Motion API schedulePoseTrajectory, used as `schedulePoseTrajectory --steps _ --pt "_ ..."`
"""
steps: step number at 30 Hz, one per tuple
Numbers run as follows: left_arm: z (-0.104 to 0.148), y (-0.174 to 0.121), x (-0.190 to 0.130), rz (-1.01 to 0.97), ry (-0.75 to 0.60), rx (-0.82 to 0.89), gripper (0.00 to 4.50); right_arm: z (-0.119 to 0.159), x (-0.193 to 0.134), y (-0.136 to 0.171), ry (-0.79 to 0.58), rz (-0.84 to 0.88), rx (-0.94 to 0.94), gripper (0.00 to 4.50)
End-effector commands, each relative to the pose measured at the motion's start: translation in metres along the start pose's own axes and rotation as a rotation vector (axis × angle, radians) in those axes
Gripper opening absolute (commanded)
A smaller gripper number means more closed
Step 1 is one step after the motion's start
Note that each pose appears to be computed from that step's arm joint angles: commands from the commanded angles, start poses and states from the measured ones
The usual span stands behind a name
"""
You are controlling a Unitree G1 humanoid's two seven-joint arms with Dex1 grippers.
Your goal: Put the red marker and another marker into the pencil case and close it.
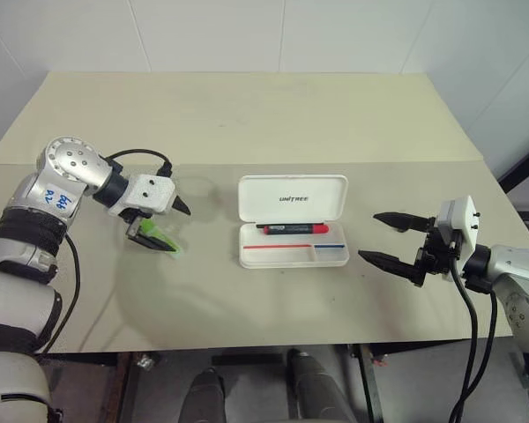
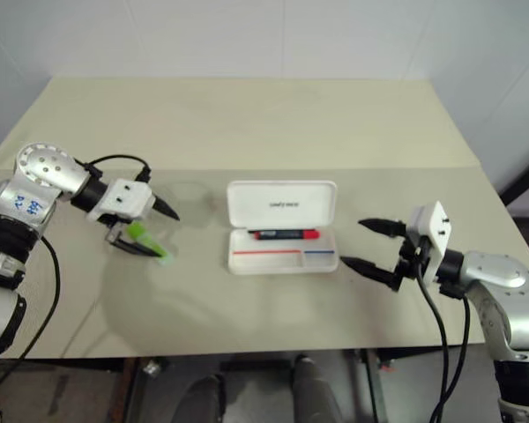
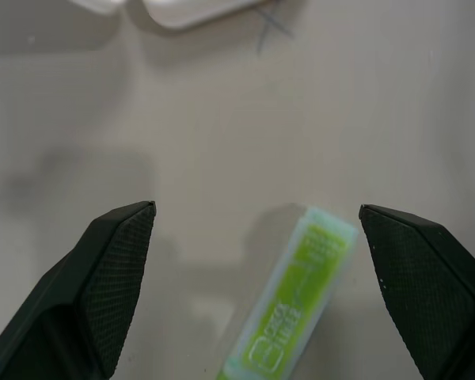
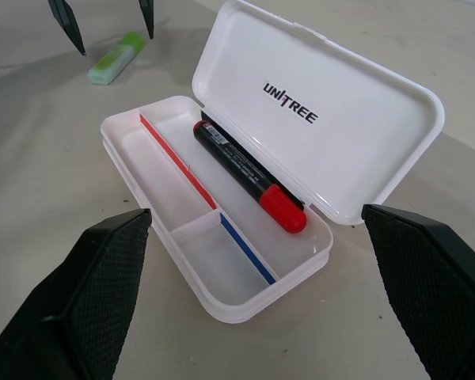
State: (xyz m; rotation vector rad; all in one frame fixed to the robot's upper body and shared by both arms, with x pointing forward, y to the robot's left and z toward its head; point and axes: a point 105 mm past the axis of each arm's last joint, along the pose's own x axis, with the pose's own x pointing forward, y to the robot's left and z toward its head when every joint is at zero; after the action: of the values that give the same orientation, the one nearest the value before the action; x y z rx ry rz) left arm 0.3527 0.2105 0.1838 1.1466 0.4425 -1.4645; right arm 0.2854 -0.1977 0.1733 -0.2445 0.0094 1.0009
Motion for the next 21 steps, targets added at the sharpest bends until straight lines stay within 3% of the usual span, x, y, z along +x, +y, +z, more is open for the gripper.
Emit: schedulePoseTrajectory --steps 1,11,20,21 --pt "-0.007 -0.010 -0.011 -0.132 0.087 0.062 4.43 0.011 -0.003 0.000 -0.029 -0.017 -0.044 4.50" --pt "-0.027 -0.021 -0.005 -0.237 0.188 0.059 4.43 0.011 -0.008 0.001 -0.022 -0.039 -0.041 4.50" --pt "-0.029 -0.029 0.006 -0.279 0.164 0.046 4.43 0.012 -0.008 0.001 -0.025 -0.043 -0.042 4.50" --pt "-0.028 -0.030 0.007 -0.277 0.146 0.040 4.25 0.013 -0.008 0.001 -0.031 -0.043 -0.042 4.50"
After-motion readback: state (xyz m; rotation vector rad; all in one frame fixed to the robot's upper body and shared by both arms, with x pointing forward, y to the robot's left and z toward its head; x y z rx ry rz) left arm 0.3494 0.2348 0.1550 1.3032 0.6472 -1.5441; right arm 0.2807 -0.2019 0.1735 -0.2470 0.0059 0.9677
